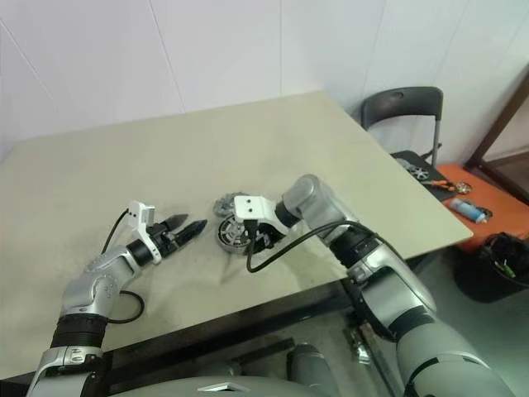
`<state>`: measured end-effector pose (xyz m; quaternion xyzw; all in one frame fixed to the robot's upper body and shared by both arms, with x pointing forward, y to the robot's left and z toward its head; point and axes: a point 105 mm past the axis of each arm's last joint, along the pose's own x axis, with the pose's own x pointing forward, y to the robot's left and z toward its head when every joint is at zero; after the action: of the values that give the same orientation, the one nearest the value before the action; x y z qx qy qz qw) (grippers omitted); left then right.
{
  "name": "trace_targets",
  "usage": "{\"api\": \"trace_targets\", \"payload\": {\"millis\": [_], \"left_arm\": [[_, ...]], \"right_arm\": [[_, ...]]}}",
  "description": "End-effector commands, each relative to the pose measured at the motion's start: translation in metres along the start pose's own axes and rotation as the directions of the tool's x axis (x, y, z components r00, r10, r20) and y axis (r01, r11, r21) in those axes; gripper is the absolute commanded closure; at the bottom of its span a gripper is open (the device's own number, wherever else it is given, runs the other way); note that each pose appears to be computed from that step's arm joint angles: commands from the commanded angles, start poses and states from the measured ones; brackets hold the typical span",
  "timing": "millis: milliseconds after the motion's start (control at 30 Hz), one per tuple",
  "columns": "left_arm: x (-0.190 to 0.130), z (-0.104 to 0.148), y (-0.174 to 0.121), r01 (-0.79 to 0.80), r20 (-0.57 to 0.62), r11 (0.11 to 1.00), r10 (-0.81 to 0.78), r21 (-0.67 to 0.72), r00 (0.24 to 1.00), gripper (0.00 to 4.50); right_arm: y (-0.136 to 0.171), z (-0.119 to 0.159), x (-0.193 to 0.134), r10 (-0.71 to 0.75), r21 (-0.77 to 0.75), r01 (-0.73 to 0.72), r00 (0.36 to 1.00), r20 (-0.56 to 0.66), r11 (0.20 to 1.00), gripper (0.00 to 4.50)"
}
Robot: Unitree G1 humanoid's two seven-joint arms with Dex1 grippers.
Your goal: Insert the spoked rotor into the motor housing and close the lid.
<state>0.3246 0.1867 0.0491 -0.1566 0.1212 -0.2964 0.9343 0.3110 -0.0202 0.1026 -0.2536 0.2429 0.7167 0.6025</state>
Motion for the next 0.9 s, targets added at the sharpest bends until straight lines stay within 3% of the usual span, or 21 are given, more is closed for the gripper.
{"api": "trace_targets", "payload": {"millis": [33,133,167,267,367,467,600,700,767,900], "left_arm": [[0.004,0.016,-0.005,0.023,0.034,0.999,-0.024,0.041,0.999,0.0],[0.006,0.016,-0.006,0.031,0.031,0.999,-0.033,0.044,0.999,0.0],[0.006,0.017,-0.006,0.033,0.032,0.998,-0.034,0.046,0.999,0.0],[0.007,0.023,-0.007,0.041,0.042,0.997,-0.044,0.072,0.998,0.0],[0.008,0.038,-0.015,0.07,0.07,0.983,-0.082,0.169,0.994,0.0],[0.005,0.059,-0.022,0.113,0.107,0.971,-0.138,0.209,0.985,0.0],[-0.002,0.078,-0.022,0.118,0.107,0.963,-0.147,0.241,0.983,0.0],[-0.006,0.071,-0.016,0.089,0.068,0.962,-0.11,0.259,0.992,0.0],[-0.007,0.069,-0.019,0.089,0.069,0.965,-0.109,0.247,0.992,0.0],[-0.005,0.063,-0.029,0.091,0.072,0.967,-0.111,0.237,0.991,0.0]], "right_arm": [[0.001,0.056,-0.031,-0.001,-0.048,0.009,0.988,0.152,0.999,2.78],[-0.02,0.072,-0.049,-0.139,-0.096,0.16,0.97,0.201,0.982,2.78],[-0.029,0.071,-0.054,-0.209,-0.174,0.238,0.963,0.173,0.955,2.78],[-0.049,0.058,-0.067,-0.403,-0.53,0.37,0.913,0.057,0.763,2.78],[-0.045,0.074,-0.069,-0.403,-0.697,0.414,0.894,0.193,0.585,2.78],[-0.032,0.066,-0.062,-0.344,-0.88,0.309,0.921,0.183,0.361,2.78],[-0.031,0.038,-0.057,-0.31,-0.963,0.115,0.95,0.035,0.243,2.78],[-0.032,0.015,-0.046,-0.289,-0.975,-0.028,0.953,-0.093,0.221,2.78],[-0.033,0.007,-0.039,-0.29,-0.981,-0.065,0.95,-0.117,0.181,2.78],[-0.04,-0.009,-0.035,-0.317,-0.976,-0.114,0.933,-0.168,0.185,2.78]]}}
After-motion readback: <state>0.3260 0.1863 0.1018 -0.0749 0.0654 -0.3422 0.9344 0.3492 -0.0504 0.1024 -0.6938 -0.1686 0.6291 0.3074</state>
